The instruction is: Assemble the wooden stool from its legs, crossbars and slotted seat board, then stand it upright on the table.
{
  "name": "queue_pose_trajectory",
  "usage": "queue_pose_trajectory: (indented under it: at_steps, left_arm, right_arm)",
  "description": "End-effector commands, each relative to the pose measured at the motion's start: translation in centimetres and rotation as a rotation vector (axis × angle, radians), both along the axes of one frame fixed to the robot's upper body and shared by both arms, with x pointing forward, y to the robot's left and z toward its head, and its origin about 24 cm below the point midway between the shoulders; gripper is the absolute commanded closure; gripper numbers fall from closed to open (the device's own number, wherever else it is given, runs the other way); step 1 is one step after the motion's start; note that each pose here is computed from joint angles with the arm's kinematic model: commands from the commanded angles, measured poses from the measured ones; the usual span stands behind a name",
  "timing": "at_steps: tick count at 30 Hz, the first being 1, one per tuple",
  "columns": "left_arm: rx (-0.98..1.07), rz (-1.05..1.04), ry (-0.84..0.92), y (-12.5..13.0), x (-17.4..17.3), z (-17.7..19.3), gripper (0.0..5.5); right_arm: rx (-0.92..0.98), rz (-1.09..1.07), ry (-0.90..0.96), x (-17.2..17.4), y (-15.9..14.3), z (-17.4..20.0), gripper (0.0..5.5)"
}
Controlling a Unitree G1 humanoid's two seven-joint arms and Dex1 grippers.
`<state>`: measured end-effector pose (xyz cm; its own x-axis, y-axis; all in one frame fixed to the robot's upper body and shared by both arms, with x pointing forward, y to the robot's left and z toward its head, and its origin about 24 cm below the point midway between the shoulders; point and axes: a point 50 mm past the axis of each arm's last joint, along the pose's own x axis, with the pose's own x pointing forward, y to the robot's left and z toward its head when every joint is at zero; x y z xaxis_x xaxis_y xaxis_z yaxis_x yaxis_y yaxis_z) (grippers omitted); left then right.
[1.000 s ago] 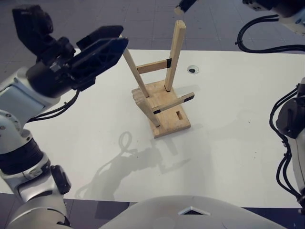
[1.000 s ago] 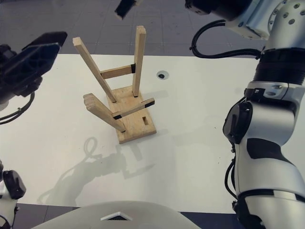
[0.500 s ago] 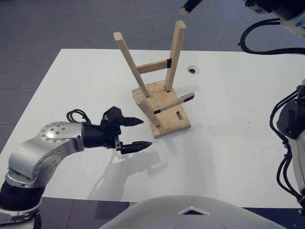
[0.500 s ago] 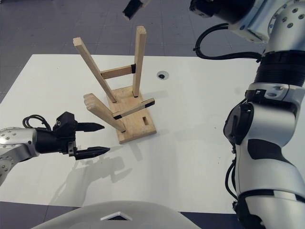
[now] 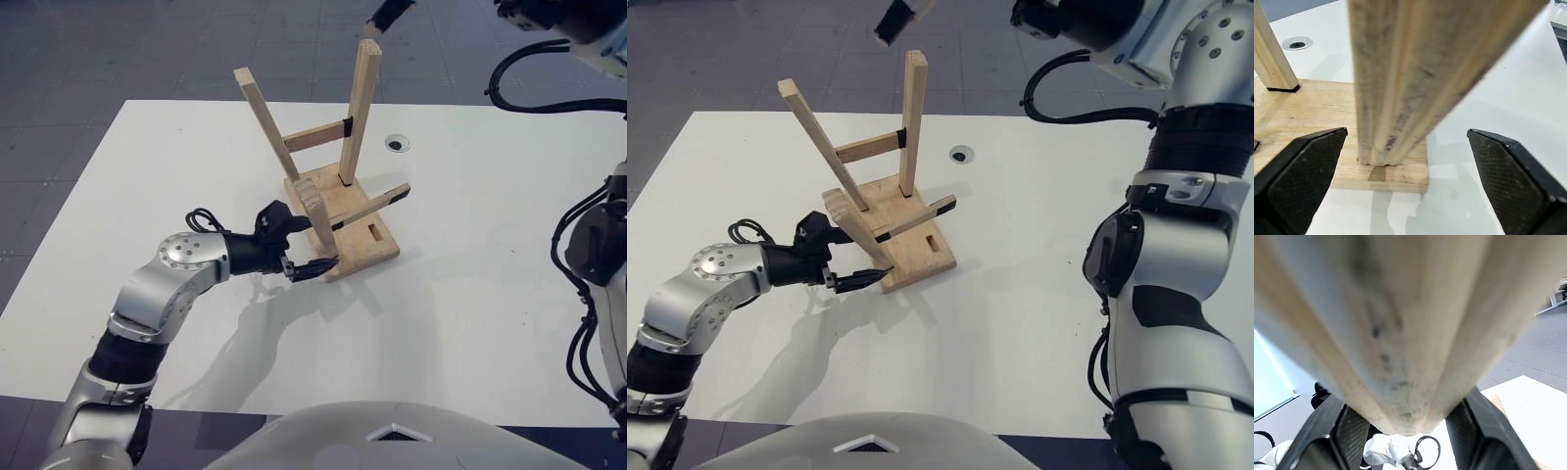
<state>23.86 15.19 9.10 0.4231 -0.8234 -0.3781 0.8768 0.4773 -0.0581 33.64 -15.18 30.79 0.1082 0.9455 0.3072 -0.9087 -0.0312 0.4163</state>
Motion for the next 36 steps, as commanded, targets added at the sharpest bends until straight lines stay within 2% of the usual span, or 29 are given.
queue_pose_trajectory:
  at_steps: [1,3,12,17,22,28,32,36]
  left_arm:
    - [0.071,0.023,-0.058,-0.2,0.5,-0.8,0.95]
    - [0.069,0.029,-0.073,-0.4,0.6,-0.9,0.95]
    - [0.051,-0.036,-0.127,-1.8,-0.1,-1.6,2.48]
    - [0.089,-0.233,-0.111,-1.3,-2.0,-3.6,3.18]
    - [0.126,-0.361,-0.117,0.6,-2.9,-5.2,3.31]
    - [0.085,-0.507,-0.108,1.4,-3.5,-5.2,3.34]
    - [0.112,-0.498,-0.154,2.2,-1.7,-4.0,3.34]
    - [0.046,-0.518,-0.186,1.7,-1.0,-2.8,3.34]
  right_arm:
    - [0.002,0.002,-0.015,-0.3,0.1,0.5,3.46]
    - [0.003,-0.004,-0.013,-0.3,0.1,0.5,3.46]
    - [0.007,-0.024,-0.004,-0.2,-0.1,0.4,3.46]
    - [-0.011,-0.034,0.005,-0.2,-0.3,0.1,3.46]
    - [-0.023,-0.038,0.004,-0.6,-0.5,0.2,3.46]
    - [-0.067,-0.063,0.022,-0.8,-2.0,-1.0,3.46]
    - [-0.207,-0.089,-0.071,-1.5,-3.6,-3.3,3.46]
    - [-0.333,-0.065,-0.155,-2.7,-5.5,-6.6,3.46]
